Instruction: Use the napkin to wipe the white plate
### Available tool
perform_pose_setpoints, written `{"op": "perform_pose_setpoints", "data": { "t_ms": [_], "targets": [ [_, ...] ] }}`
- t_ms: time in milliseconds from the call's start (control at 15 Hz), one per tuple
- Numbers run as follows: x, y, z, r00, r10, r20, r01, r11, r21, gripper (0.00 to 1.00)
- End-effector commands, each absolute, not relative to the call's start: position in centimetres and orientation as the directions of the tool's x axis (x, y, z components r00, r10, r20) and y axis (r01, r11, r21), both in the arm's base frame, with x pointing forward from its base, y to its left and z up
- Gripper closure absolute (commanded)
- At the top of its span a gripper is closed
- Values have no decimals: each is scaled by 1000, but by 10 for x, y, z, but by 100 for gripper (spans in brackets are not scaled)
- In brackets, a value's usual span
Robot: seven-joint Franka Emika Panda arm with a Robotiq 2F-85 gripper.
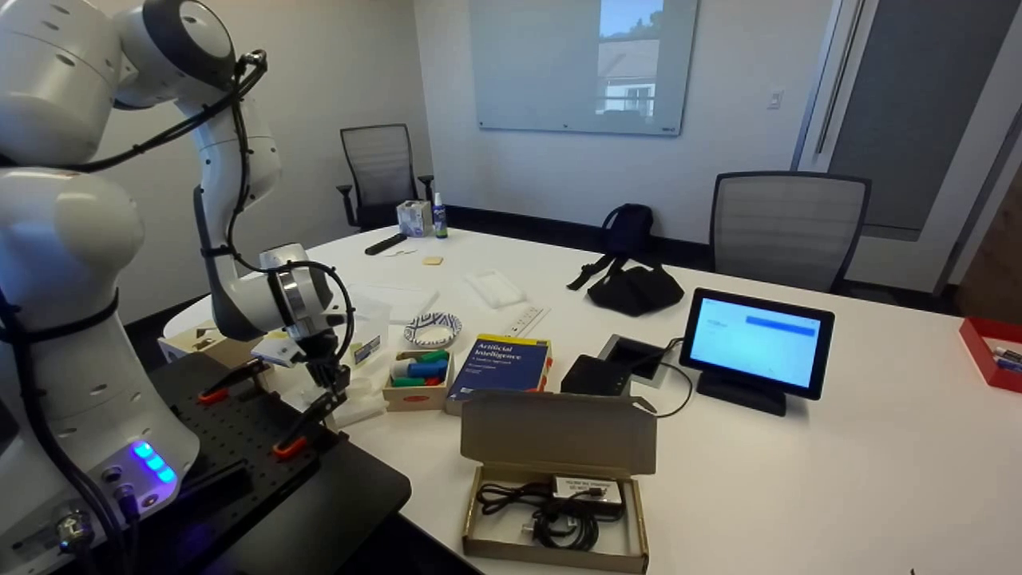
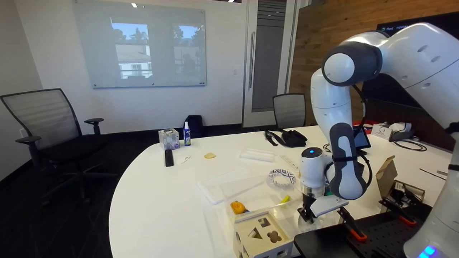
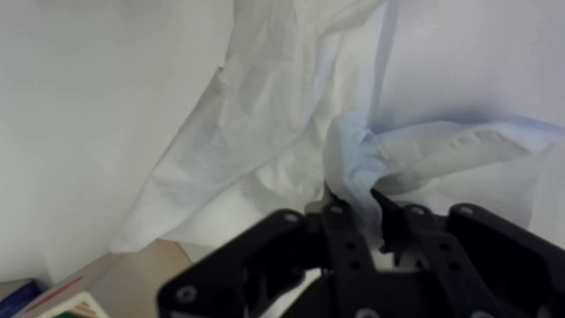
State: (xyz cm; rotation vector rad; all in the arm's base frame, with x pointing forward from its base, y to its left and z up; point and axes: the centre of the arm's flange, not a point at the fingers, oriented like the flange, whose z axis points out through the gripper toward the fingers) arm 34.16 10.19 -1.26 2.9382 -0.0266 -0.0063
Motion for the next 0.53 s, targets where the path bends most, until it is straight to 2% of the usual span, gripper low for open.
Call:
{"op": "perform_pose_setpoints", "data": {
  "t_ms": [0, 67, 267, 467],
  "targets": [
    [334, 88, 39, 999, -23, -31, -19, -989, 144, 97],
    [333, 81, 54, 999, -23, -38, -17, -991, 130, 100],
    [343, 64, 102, 1000, 10, -30, 12, -998, 59, 99],
    [367, 49, 140, 996, -18, 85, -20, -1000, 18, 99]
  ]
}}
